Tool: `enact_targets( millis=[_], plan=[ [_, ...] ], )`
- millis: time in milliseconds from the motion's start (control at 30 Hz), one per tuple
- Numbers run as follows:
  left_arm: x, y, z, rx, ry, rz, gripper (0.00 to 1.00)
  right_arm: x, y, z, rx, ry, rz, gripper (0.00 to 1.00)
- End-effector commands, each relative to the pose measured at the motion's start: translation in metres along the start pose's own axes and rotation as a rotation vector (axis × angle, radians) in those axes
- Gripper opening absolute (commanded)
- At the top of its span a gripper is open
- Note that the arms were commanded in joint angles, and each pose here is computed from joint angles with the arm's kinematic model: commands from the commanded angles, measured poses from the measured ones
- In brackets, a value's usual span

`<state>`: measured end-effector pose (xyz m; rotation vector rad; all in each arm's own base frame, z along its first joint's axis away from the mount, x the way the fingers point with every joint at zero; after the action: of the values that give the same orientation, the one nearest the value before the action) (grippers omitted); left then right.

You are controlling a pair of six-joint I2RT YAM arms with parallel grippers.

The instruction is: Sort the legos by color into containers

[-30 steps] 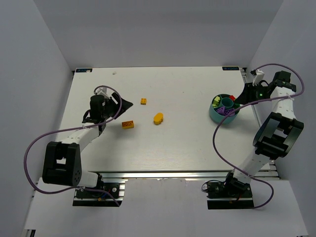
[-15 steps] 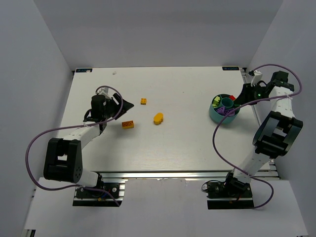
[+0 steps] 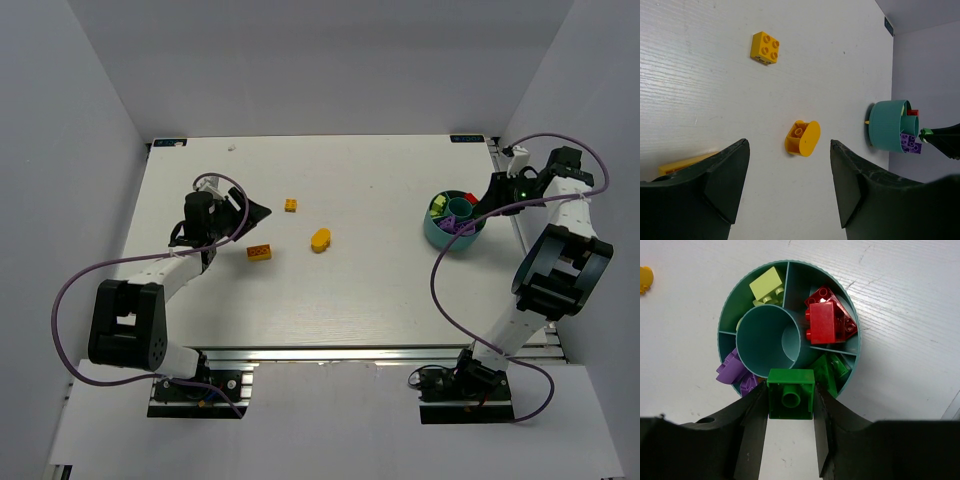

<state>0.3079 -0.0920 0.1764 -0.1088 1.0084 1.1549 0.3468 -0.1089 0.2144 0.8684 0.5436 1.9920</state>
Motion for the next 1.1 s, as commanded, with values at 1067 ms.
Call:
enact_targets(
  millis=[1067],
  plan=[
    [-0.011, 0.004, 0.015, -0.043, -0.045, -0.029, 0.75, 0.017, 0.032, 0.041, -0.152, 0.17, -0.051, 0.56]
  ],
)
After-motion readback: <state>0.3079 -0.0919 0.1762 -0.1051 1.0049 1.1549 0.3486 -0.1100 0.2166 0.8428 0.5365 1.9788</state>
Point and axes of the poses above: each gripper's point midway between its finger pads, its own y axis back along the fingers, its own x axis along the line the jaws close on, z = x × y, the point moved 10 cm from there along y, back along the fingers, and after that the axes turned 5 degrees about -y, right-handed, at the moved point
